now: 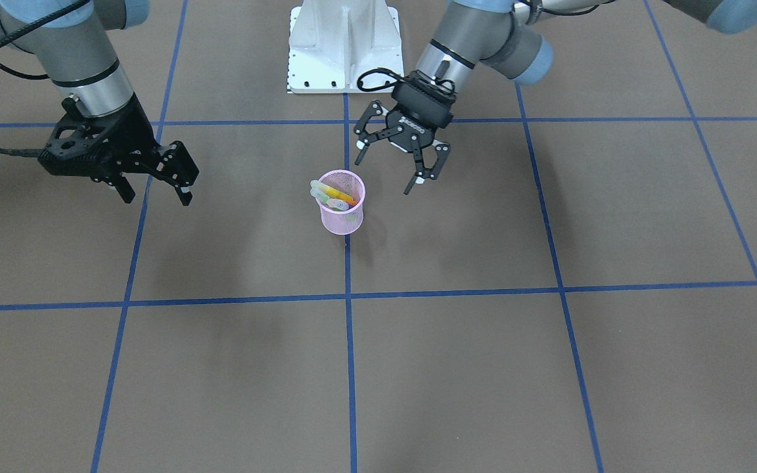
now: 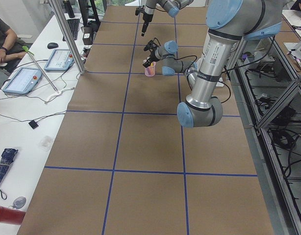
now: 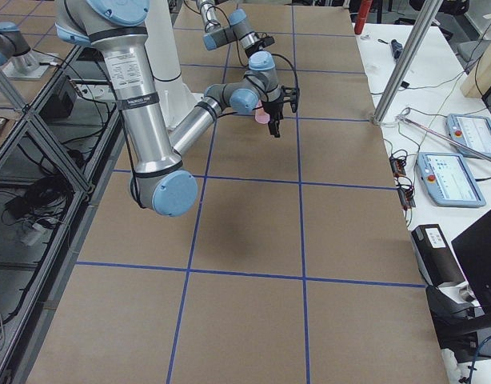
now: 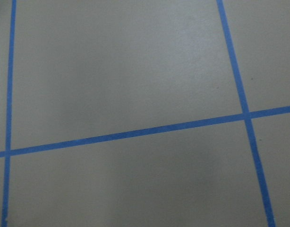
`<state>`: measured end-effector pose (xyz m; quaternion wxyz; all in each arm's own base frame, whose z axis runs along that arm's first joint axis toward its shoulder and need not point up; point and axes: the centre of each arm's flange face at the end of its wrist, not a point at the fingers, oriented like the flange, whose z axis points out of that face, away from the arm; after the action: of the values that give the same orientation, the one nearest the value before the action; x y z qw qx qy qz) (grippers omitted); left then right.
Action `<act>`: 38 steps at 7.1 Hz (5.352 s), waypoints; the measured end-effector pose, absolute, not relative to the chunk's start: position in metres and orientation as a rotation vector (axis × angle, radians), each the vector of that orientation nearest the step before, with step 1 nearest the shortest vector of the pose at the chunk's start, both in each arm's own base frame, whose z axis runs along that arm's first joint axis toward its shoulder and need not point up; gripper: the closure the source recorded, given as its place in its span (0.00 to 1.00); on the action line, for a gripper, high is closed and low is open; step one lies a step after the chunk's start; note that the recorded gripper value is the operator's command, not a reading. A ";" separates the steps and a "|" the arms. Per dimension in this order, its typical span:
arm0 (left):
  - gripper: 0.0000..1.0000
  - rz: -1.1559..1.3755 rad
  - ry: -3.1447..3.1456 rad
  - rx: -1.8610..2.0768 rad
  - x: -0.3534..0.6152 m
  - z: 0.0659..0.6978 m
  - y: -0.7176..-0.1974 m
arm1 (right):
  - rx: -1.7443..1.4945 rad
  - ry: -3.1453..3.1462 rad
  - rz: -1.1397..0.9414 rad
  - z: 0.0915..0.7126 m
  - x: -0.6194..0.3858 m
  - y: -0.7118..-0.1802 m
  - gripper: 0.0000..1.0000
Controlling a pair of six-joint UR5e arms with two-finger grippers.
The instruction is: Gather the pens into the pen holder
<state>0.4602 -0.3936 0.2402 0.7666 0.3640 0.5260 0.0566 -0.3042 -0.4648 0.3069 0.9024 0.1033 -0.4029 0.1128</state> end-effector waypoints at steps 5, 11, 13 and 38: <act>0.01 0.193 0.981 0.461 0.179 0.471 -0.482 | 0.145 -0.804 -0.018 0.504 -0.051 -0.546 0.00; 0.00 0.077 0.805 0.078 0.053 0.592 -0.497 | 0.083 -0.789 -0.066 0.630 0.039 -0.552 0.00; 0.00 0.021 0.850 0.028 0.034 0.582 -0.503 | 0.077 -0.784 -0.101 0.626 0.021 -0.554 0.00; 0.00 -0.088 0.827 -0.009 -0.046 0.645 -0.455 | 0.007 -0.678 -0.076 0.643 0.045 -0.538 0.00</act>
<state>-0.0465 -0.4554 0.6452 0.9147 -0.0044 0.4019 -0.0427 0.0453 -0.5376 0.6426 0.9424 0.0032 -0.3323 -0.0373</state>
